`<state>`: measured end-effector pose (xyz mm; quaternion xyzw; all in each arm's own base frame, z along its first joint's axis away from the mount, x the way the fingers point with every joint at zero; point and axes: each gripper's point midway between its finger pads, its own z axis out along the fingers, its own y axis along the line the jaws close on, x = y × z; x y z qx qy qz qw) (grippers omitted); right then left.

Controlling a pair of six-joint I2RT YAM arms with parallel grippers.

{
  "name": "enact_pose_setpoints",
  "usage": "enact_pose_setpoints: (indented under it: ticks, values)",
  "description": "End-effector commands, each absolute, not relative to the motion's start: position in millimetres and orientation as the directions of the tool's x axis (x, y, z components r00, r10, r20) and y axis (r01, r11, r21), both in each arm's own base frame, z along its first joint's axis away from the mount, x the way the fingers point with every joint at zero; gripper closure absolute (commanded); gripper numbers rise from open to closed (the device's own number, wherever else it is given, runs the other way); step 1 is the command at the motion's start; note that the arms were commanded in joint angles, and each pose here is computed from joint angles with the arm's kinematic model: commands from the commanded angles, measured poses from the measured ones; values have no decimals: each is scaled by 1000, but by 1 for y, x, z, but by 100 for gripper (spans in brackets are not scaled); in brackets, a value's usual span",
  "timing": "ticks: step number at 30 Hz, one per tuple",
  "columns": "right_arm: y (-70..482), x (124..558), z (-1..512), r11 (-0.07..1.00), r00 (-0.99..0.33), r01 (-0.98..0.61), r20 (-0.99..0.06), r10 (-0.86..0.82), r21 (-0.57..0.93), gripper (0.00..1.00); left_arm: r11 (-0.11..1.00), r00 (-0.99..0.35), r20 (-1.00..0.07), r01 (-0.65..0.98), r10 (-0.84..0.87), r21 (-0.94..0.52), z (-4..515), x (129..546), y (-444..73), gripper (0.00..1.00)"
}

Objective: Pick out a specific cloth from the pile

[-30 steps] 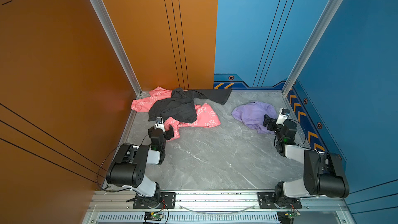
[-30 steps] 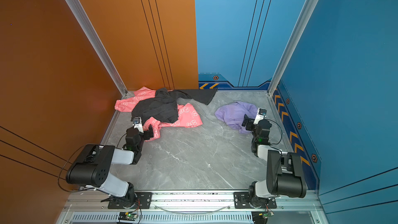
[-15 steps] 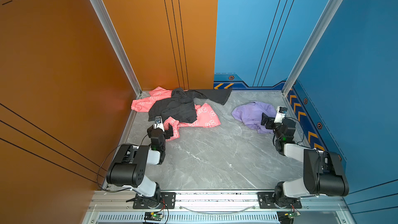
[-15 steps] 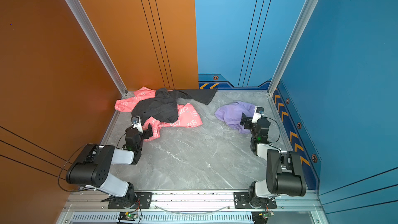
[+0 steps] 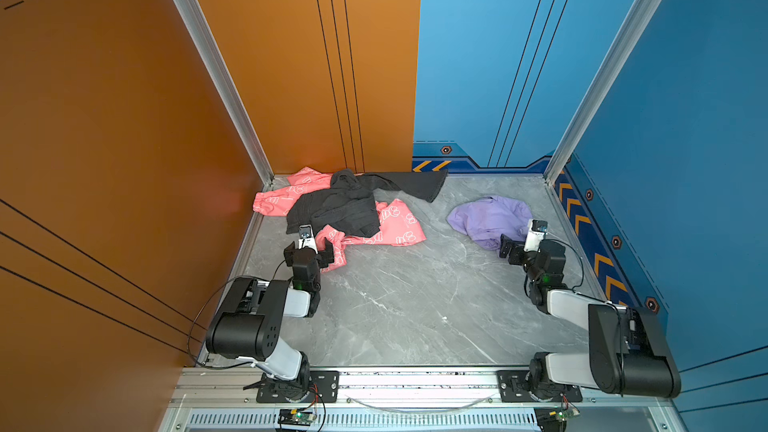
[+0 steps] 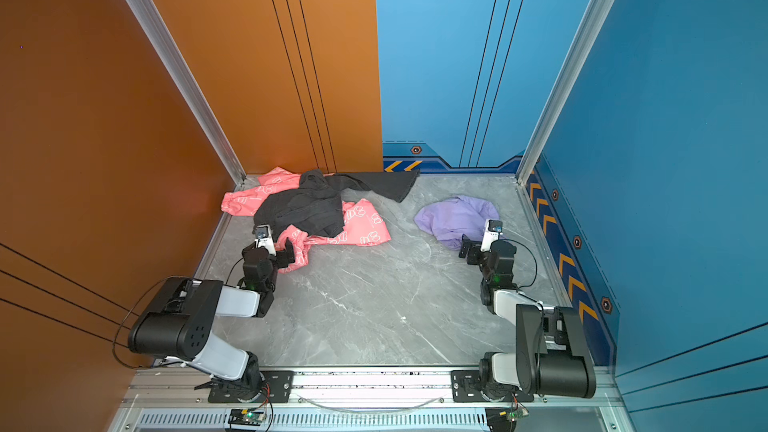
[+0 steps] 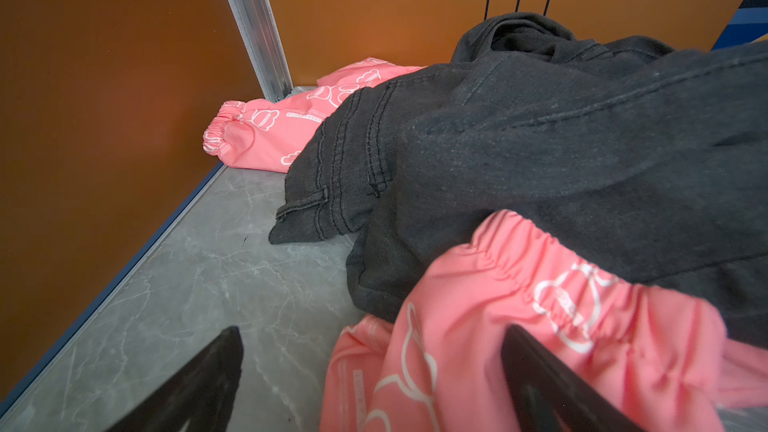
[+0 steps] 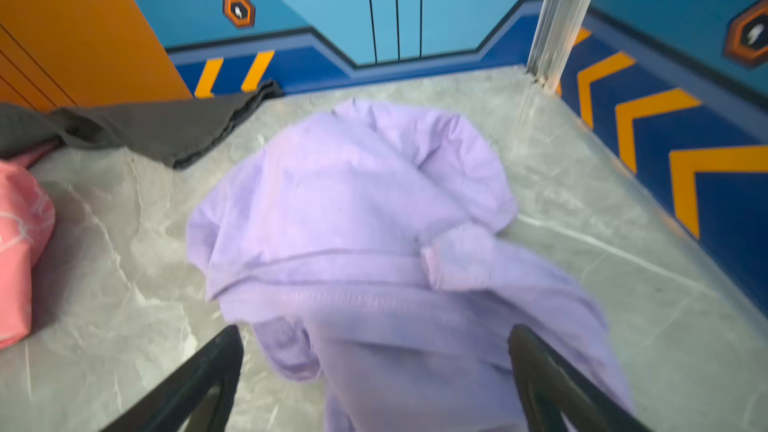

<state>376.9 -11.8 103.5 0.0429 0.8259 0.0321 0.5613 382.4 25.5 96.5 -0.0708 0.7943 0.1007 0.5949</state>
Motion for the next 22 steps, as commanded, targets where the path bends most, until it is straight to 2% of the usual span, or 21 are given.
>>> enact_pose_setpoints:
  ticks: [1, 5, 16, 22]
  values:
    - [-5, 384, 113, 997, -293, 9, -953, 75, 75, 0, 964, -279, -960, -245, 31, 102, 98, 384, 26, 2]
    - [-10, 379, 103, 996, -207, 39, -974, 92, 85, 0, 962, -281, -959, -250, 37, 110, 98, 383, 26, 2]
    - [-16, 394, 93, 994, -324, 98, -942, 85, 56, 0, 959, -285, -956, -248, 65, 140, 99, 385, 21, 2]
    - [-12, 395, 92, 995, -332, 100, -942, 53, 21, 0, 956, -295, -953, -258, 62, 142, 98, 386, 23, 2]
